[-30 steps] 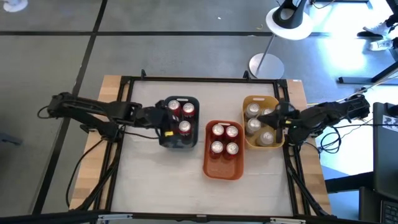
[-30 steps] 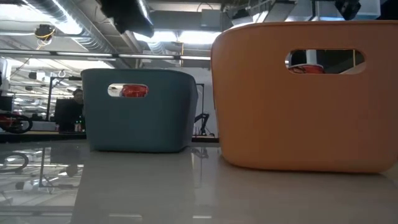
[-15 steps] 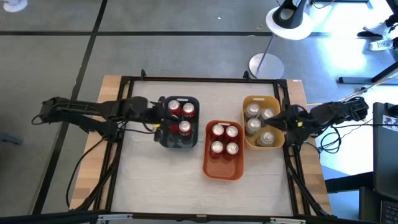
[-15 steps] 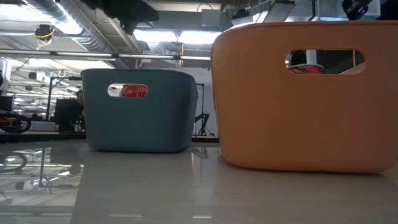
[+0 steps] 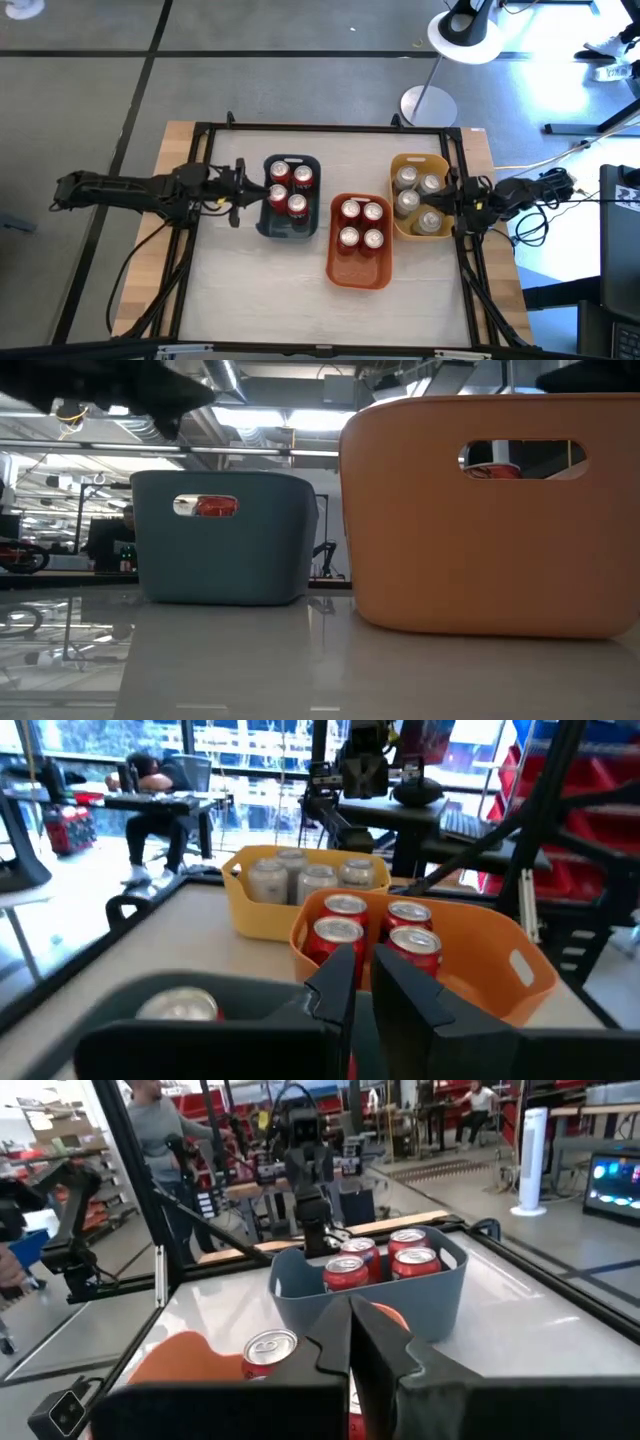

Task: Sort soda cans
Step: Return to Home Position

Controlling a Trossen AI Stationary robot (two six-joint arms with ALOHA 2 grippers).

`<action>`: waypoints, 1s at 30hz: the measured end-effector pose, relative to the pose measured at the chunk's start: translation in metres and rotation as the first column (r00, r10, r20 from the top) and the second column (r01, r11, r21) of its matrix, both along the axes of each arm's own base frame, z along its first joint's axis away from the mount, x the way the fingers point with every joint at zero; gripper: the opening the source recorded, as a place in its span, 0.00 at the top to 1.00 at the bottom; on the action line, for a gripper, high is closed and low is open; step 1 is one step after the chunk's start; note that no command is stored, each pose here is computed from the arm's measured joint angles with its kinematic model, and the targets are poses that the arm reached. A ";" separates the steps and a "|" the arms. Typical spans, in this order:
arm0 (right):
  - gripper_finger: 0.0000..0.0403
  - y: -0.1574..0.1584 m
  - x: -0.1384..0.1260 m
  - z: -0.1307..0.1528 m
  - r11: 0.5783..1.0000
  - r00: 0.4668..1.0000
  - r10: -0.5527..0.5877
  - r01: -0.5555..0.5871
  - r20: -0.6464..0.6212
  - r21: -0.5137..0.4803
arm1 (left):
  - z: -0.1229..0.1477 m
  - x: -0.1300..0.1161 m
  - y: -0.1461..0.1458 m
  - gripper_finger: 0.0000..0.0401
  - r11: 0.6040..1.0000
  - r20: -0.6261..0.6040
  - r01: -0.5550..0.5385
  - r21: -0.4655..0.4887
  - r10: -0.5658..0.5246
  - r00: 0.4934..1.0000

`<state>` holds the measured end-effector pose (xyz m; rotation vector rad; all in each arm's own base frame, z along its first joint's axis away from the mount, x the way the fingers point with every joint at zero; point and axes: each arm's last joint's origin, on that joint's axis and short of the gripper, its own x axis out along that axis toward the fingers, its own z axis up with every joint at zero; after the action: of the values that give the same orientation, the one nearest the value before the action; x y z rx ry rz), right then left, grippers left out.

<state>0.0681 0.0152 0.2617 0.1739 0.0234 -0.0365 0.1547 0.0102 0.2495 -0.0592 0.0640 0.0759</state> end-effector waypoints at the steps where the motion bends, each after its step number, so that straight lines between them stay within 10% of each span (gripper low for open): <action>1: 0.99 0.000 0.000 -0.004 1.000 1.000 0.000 0.000 0.008 -0.004 | -0.005 -0.002 0.000 0.93 1.000 0.004 0.000 -0.014 0.000 1.000; 30: 0.99 0.011 0.015 -0.055 0.977 0.969 0.198 -0.182 0.150 -0.112 | -0.074 -0.047 -0.002 0.93 0.997 0.148 -0.009 -0.070 0.019 0.989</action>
<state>0.0829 0.0266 0.2064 0.0763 -0.1223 0.1678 0.1077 0.0078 0.1759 -0.1346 -0.0832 0.0832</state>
